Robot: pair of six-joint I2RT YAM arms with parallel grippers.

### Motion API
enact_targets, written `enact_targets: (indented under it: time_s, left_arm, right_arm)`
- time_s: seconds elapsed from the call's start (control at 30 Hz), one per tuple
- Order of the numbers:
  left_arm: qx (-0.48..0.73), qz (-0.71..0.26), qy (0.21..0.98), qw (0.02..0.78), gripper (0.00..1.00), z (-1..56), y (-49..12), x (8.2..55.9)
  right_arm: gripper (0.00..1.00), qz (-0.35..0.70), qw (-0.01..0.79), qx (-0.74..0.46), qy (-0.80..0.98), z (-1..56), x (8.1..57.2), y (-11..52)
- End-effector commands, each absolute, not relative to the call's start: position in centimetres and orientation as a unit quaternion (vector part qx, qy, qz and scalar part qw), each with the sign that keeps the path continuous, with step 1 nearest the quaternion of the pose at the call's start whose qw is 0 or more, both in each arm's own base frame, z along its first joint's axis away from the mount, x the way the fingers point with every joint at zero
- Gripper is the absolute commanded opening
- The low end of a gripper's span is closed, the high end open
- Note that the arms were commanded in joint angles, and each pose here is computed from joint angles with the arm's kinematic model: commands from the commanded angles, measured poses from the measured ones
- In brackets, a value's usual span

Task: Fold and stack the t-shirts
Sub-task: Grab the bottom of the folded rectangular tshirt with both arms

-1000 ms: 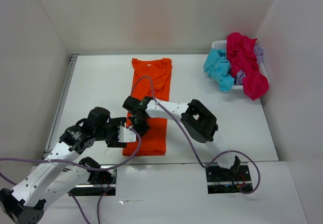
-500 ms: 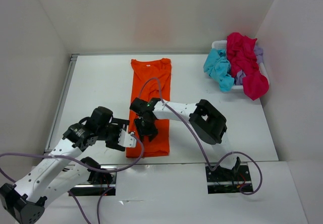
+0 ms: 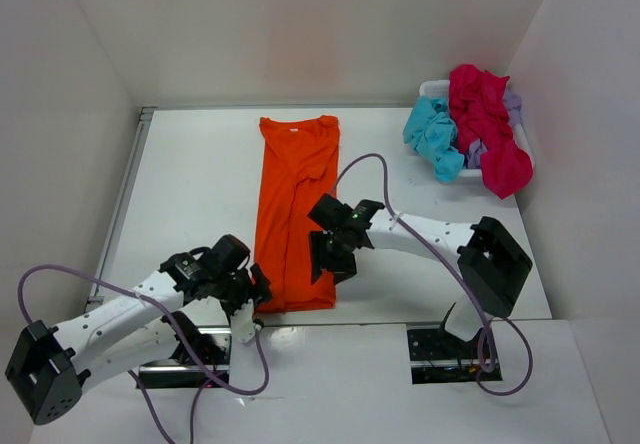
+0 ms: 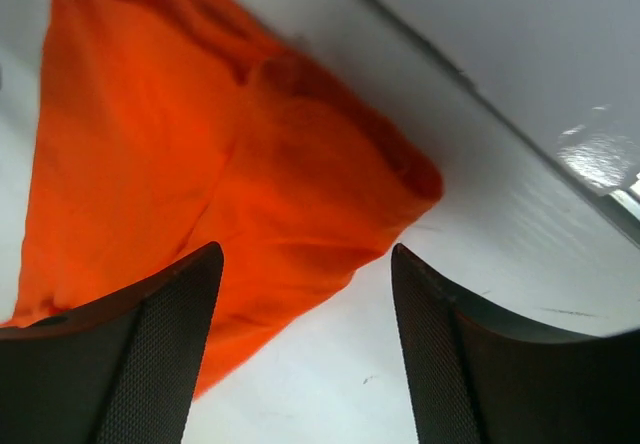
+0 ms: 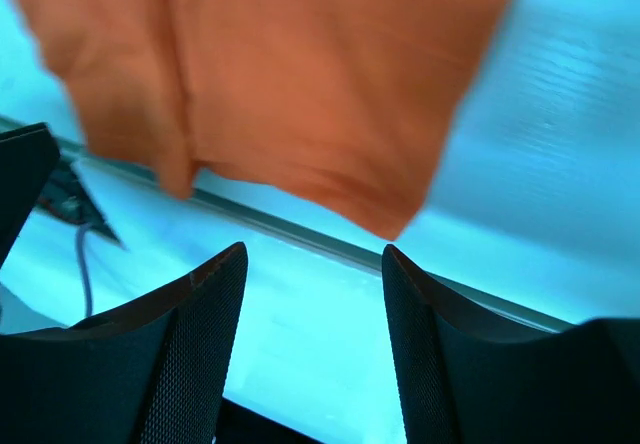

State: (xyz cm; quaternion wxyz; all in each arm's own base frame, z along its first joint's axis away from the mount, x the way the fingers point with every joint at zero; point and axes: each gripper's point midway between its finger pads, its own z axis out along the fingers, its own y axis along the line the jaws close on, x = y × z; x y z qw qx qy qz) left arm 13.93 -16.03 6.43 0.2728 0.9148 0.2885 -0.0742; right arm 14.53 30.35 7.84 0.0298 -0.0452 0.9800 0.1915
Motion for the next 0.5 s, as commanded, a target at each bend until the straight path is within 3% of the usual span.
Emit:
enact_targets:
  time_s: [0.0, 0.2, 0.47]
  left_arm:
    - [0.939, -0.065, 0.189, 0.281, 0.74, 5.7, -17.1, 13.3]
    - [0.953, -0.079, 0.153, 0.248, 0.66, 4.4, -17.1, 11.7]
    - [0.981, -0.075, 0.096, 0.150, 0.63, 2.6, -16.8, 10.7]
  right_arm:
    - [0.62, 0.193, 0.043, -0.022, 0.980, 7.3, 14.8, 29.9]
    - [0.62, 0.187, 0.035, -0.022, 0.982, 6.2, 14.4, 29.2]
    - [0.62, 0.178, 0.032, -0.021, 0.983, 5.6, 14.8, 28.6]
